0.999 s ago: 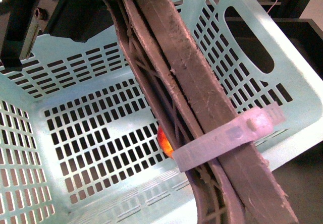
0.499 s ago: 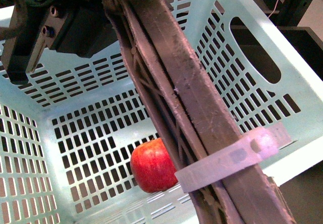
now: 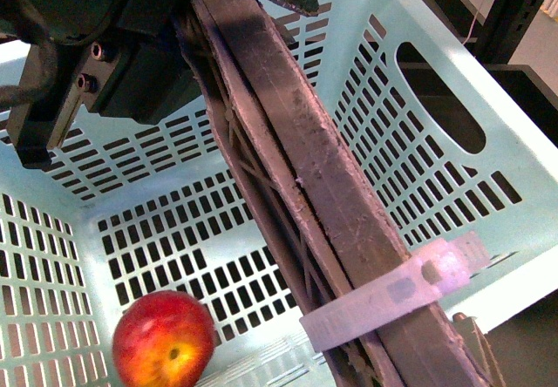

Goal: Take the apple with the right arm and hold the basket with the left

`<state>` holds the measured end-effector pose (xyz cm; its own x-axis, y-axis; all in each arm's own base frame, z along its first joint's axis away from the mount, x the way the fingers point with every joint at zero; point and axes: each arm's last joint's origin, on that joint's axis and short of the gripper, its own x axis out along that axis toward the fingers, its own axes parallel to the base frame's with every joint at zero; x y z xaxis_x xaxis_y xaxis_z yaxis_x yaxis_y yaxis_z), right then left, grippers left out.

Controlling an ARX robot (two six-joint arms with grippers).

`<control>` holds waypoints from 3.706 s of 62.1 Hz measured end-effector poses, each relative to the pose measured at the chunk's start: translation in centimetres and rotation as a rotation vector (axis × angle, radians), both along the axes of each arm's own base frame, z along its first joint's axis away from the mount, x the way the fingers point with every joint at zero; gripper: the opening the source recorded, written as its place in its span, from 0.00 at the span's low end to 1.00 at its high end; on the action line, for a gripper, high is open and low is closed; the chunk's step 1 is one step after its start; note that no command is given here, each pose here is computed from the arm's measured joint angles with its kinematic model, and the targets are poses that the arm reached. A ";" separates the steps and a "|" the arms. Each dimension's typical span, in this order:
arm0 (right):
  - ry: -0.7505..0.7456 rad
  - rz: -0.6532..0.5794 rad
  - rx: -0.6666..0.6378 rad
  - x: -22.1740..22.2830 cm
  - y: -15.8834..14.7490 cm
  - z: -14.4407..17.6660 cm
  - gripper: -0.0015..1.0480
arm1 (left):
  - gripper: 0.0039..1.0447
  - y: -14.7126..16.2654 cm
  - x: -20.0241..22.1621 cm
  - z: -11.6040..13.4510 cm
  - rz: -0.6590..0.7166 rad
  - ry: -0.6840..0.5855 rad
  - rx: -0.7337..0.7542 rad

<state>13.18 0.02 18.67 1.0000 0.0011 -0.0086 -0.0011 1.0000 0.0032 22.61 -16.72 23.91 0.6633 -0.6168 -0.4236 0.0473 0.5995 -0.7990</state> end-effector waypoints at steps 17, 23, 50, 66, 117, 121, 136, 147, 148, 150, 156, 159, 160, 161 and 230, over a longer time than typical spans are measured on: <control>-0.004 0.000 0.000 -0.8 0.0 -0.7 0.02 | 0.13 0.0 0.0 0.0 0.000 0.001 -0.001; -0.002 0.000 0.000 -1.1 0.0 -0.9 0.02 | 0.13 0.0 0.0 0.0 -0.001 0.001 -0.002; -0.031 0.000 0.000 -1.9 0.0 -1.3 0.02 | 0.13 0.0 0.0 0.0 0.000 0.001 -0.001; -0.026 0.000 0.000 -2.6 0.0 -1.4 0.02 | 0.13 0.0 0.0 0.0 -0.002 0.002 -0.003; -0.024 0.000 0.000 -3.5 0.0 -1.6 0.65 | 0.13 0.0 0.0 0.0 0.001 0.003 -0.003; -0.024 0.000 0.000 -3.5 0.0 -1.6 0.80 | 0.13 0.0 0.0 0.0 0.001 0.004 -0.004; -0.024 -0.001 0.000 -3.5 0.0 -1.6 0.92 | 0.13 4.5 3.2 0.4 0.727 -0.020 -0.155; -0.024 0.000 0.000 -3.5 0.0 -1.6 0.92 | 0.13 7.5 5.4 -1.1 0.829 0.066 -0.274; -0.024 0.000 0.000 -3.5 0.0 -1.6 0.92 | 0.13 7.7 5.5 -1.2 0.837 0.071 -0.281; -0.024 0.000 0.000 -3.5 0.0 -1.6 0.92 | 0.13 8.2 5.7 -1.5 0.861 0.083 -0.304; -0.024 -0.001 0.000 -3.5 0.0 -1.6 0.92 | 0.13 9.7 5.9 -2.4 0.921 0.114 -0.348; -0.025 -0.001 0.000 -3.5 0.0 -1.6 0.92 | 0.13 10.3 6.0 -2.8 0.949 0.125 -0.359; -0.025 0.000 0.000 -3.5 0.0 -1.6 0.92 | 0.13 10.6 6.0 -2.9 0.963 0.128 -0.361; -0.025 0.000 0.000 -3.5 0.0 -1.6 0.92 | 0.13 10.8 6.0 -3.0 0.970 0.129 -0.363; -0.025 0.000 0.000 -3.5 0.0 -1.6 0.92 | 0.13 14.5 3.5 -9.7 1.102 0.323 -0.241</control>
